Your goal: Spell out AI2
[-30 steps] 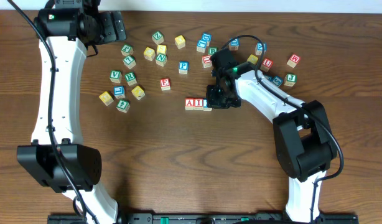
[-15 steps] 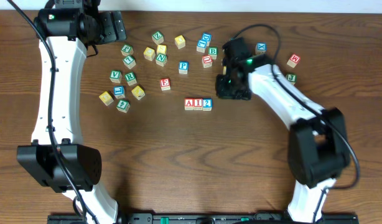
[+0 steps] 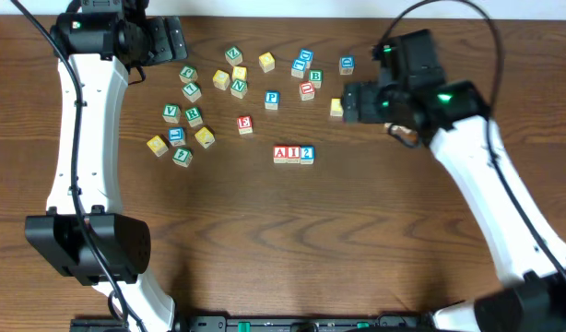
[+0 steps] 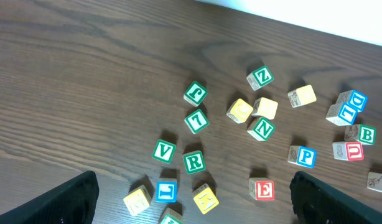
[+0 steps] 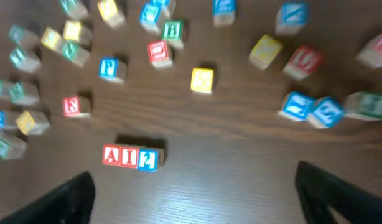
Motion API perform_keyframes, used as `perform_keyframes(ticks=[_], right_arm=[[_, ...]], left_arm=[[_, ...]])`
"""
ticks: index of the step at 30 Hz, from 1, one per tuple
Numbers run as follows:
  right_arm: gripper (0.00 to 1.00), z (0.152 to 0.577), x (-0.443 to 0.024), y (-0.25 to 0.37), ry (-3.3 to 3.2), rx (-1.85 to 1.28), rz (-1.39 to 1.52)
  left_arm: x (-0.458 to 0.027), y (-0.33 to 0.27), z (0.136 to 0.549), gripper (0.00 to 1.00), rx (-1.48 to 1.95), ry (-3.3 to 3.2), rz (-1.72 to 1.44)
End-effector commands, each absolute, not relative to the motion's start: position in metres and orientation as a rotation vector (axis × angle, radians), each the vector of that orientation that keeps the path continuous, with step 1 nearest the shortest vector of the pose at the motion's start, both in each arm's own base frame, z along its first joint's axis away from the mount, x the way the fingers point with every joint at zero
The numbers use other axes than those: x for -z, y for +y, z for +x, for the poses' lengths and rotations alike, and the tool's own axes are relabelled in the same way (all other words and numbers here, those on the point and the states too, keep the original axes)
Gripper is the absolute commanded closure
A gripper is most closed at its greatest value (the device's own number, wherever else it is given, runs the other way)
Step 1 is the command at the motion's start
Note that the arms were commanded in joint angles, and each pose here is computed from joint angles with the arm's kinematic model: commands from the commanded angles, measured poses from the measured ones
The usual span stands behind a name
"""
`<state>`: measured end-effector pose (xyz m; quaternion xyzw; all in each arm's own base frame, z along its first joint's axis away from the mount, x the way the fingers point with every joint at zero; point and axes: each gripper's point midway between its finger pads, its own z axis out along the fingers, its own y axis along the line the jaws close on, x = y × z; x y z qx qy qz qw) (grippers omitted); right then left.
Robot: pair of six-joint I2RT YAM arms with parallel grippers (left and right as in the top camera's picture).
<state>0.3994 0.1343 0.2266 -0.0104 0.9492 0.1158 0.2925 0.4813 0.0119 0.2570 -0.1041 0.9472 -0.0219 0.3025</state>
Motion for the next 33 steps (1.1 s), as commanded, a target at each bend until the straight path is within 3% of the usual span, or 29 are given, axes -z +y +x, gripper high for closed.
perform_keyframes(ticks=[1, 20, 25, 33], right_arm=[[0.01, 0.395, -0.261, 0.122, 2.442, -0.290, -0.014], [0.01, 0.398, -0.270, 0.116, 2.404, -0.261, 0.003], [0.01, 0.406, -0.295, 0.102, 2.272, -0.189, 0.053], [0.01, 0.368, -0.316, 0.050, 2.054, -0.113, 0.187]], left_arm=[[-0.256, 0.013, 0.483, 0.02, 0.045, 2.511, -0.276], [-0.256, 0.013, 0.483, 0.02, 0.045, 2.511, -0.277], [-0.256, 0.013, 0.483, 0.02, 0.045, 2.511, -0.276], [-0.256, 0.013, 0.483, 0.02, 0.045, 2.511, -0.276]])
